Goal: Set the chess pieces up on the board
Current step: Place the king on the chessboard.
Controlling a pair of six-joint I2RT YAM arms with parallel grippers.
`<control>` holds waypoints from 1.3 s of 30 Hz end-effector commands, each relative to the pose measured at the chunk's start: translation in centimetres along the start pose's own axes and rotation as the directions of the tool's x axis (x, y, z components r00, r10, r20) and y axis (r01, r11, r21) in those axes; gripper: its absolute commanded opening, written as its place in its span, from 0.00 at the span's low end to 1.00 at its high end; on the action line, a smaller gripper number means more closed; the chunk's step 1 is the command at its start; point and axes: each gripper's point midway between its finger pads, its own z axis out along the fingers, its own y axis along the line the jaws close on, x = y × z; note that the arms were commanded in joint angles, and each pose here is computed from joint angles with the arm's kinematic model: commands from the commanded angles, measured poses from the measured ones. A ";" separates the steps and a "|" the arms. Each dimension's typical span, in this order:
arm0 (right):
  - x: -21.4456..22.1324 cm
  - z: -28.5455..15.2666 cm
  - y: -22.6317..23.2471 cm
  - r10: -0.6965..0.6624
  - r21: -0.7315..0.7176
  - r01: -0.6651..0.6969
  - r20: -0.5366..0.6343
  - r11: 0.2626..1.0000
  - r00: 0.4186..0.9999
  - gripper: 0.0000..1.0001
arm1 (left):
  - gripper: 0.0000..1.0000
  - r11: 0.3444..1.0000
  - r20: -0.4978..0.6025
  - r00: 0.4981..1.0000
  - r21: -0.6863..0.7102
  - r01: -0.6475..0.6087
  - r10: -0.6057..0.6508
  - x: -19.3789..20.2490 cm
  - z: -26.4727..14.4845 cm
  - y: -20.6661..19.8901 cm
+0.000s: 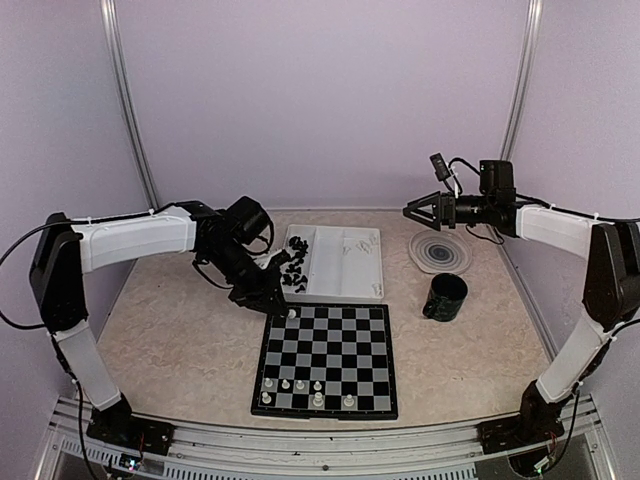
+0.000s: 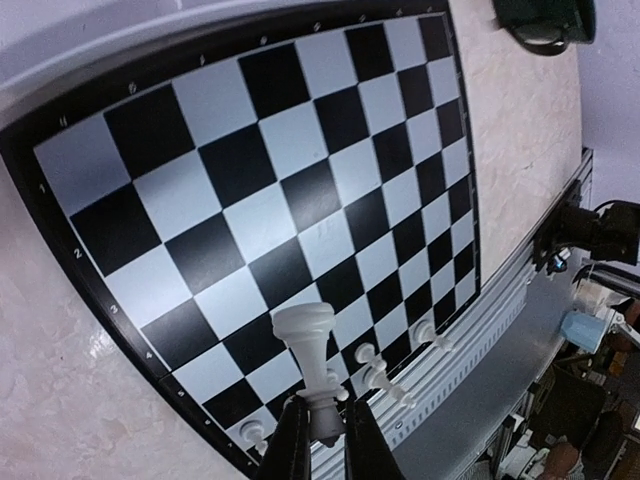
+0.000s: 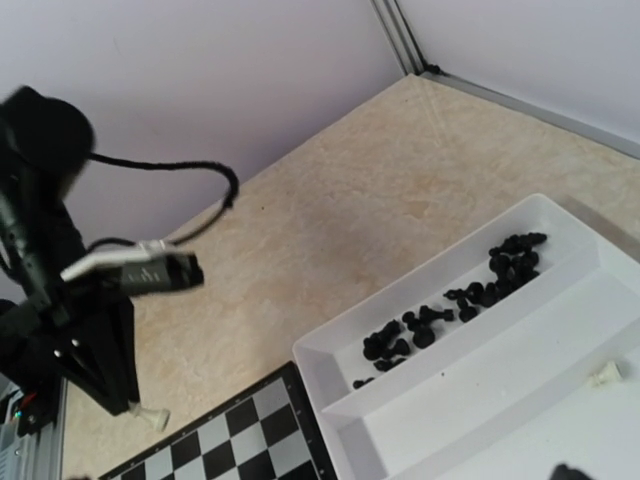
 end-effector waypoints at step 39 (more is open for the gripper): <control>1.7 0.1 -0.3 0.043 -0.030 -0.044 -0.016 0.999 0.999 0.99 | 0.41 0.890 -0.051 0.953 -0.343 -0.299 0.300 2.2 3.6 0.4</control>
